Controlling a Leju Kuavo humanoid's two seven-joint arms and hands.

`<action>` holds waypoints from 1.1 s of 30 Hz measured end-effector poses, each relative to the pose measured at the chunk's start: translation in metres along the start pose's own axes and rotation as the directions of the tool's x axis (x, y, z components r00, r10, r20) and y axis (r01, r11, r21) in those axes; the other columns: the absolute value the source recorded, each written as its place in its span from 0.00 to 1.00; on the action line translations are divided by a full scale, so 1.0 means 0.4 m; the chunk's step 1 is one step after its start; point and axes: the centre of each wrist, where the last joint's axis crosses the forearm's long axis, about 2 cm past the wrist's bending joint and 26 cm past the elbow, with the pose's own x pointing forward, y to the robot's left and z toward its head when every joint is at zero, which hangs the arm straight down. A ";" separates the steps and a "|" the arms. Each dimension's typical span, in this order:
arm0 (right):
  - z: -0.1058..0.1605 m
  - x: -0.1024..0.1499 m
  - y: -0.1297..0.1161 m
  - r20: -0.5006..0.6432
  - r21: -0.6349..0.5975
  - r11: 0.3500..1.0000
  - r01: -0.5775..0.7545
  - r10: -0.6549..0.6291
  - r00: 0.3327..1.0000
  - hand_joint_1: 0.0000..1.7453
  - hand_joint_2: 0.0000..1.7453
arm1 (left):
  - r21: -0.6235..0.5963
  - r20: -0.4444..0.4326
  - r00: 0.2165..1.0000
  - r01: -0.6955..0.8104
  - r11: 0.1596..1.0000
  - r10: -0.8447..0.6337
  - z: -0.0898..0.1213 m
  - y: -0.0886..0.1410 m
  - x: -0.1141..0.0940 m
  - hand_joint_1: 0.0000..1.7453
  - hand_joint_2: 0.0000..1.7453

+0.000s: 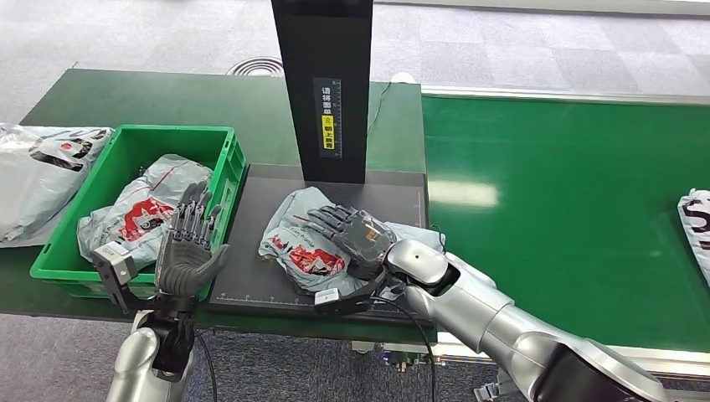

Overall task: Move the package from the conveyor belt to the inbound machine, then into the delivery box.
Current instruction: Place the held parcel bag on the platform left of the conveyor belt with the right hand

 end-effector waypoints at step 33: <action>0.238 -0.141 -0.176 0.092 -0.942 0.125 0.310 -0.794 0.601 0.00 1.00 | -0.002 -0.008 0.939 0.344 0.939 -0.344 0.067 -0.028 0.015 0.00 1.00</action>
